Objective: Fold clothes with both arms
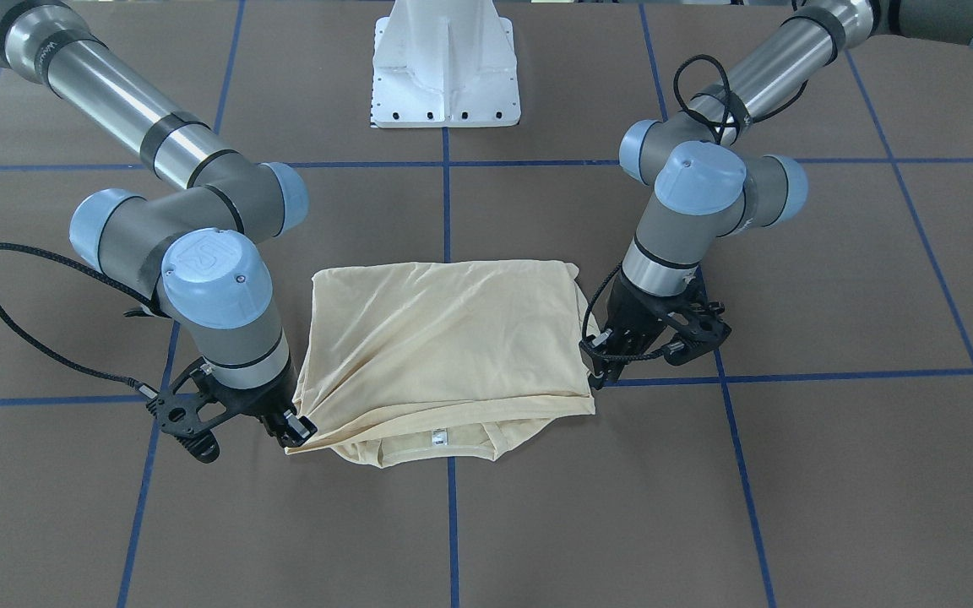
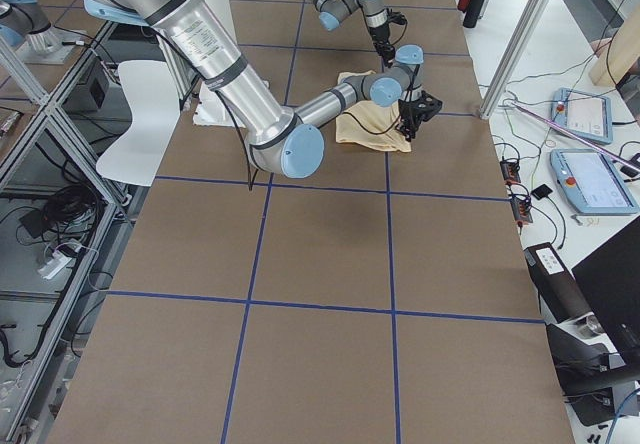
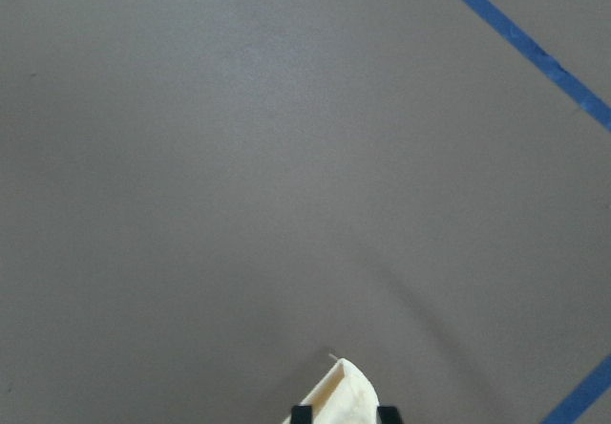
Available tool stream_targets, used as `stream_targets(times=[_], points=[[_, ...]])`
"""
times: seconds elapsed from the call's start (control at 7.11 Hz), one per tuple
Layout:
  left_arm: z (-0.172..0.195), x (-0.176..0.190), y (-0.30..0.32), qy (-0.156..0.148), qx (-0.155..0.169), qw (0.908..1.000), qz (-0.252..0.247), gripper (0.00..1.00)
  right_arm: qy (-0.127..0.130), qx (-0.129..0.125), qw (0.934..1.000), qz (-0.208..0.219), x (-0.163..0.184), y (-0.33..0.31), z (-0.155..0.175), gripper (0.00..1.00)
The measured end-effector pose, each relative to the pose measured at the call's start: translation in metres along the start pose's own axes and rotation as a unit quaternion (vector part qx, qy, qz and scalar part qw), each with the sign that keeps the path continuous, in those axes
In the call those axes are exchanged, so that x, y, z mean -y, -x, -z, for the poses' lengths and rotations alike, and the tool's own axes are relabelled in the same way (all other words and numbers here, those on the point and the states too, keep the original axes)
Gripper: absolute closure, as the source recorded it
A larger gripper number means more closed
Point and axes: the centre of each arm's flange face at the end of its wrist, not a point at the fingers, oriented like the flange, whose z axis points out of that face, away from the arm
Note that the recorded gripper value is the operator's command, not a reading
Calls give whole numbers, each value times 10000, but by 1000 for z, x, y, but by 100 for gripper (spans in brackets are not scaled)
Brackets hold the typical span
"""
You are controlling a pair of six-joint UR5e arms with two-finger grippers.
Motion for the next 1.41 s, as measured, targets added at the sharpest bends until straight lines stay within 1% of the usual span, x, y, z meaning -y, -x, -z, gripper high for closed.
stream_targets(times=[0.28, 0.42, 0.56, 0.7, 0.84, 0.98, 1.27, 1.41], points=[[6, 4, -1, -11, -102, 9999, -38, 50, 13, 105, 9999, 14, -4, 6, 10, 30], [17, 5, -4, -12, -198, 9998, -49, 50, 42, 254, 9997, 17, -9, -3, 23, 28], [31, 6, -6, -28, -310, 9995, -60, 50, 95, 430, 9990, -36, -19, -27, 37, 26], [44, 7, -3, -43, -396, 9992, -67, 50, 134, 606, 9979, -159, -36, -61, 50, 25], [53, 6, 3, -53, -449, 9990, -73, 50, 110, 762, 9965, -311, -59, -97, 62, 22], [58, 7, 8, -72, -475, 9988, -77, 50, 62, 875, 9946, -563, -85, -126, 69, 22], [66, 6, 15, -111, -519, 9985, -103, 49, -83, 1004, 9876, -1205, -138, -150, 60, 21], [68, 6, 17, -124, -526, 9985, -130, 49, -126, 985, 9849, -1415, -152, -157, 51, 21]])
